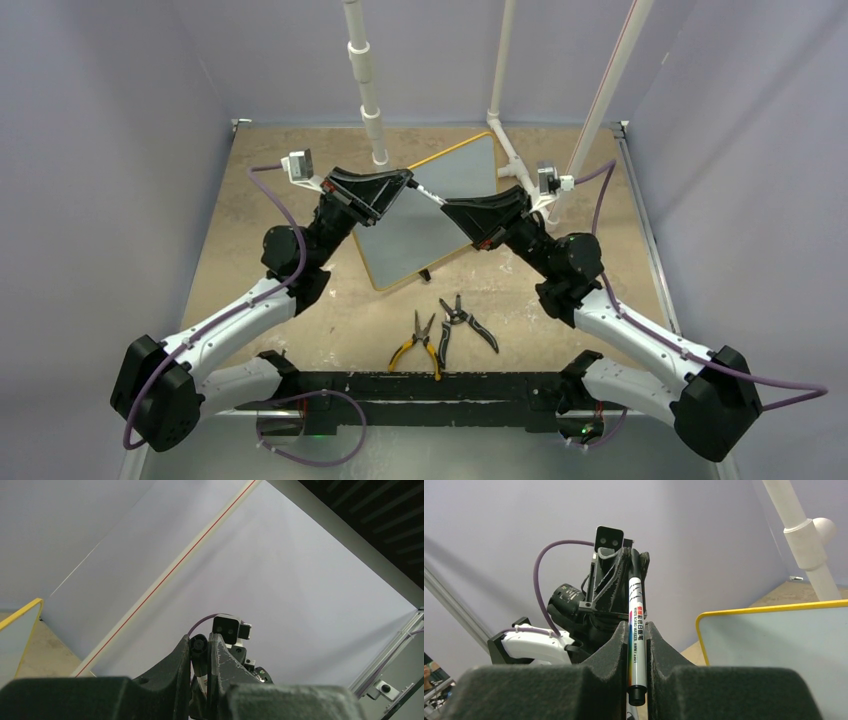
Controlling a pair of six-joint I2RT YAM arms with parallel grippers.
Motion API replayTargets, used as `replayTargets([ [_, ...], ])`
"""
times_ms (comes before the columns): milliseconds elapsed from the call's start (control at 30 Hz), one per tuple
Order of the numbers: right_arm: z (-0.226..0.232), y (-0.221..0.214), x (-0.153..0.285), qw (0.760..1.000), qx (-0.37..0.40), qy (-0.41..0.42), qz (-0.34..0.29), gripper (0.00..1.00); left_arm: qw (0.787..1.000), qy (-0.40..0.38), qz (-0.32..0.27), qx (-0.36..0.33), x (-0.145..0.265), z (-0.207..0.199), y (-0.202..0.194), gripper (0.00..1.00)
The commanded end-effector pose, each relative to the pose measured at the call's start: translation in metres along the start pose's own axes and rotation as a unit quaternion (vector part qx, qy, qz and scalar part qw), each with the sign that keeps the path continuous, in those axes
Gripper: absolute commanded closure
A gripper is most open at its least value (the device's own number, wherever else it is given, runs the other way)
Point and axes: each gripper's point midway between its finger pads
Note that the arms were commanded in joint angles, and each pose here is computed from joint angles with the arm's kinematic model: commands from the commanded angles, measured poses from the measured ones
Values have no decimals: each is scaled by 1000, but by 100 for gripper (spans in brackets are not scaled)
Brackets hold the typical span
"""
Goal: Write a sentence on the whiteboard
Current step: Open the whiteboard marker at the center of the board.
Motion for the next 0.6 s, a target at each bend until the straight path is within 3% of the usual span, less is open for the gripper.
replayTargets([
  [0,13,12,7,1000,11,18,-23,100,985,-41,-166,-34,1,-31,82,100],
  [567,11,12,10,999,11,13,-28,100,974,-36,-221,-35,11,-31,102,100],
])
Point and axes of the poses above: each gripper's point midway between its finger pads, its own x axis back along the fingers, its own z axis along the line the jaws close on, y = z × x, and after that the axes turned 2 degrees about x, right-handed
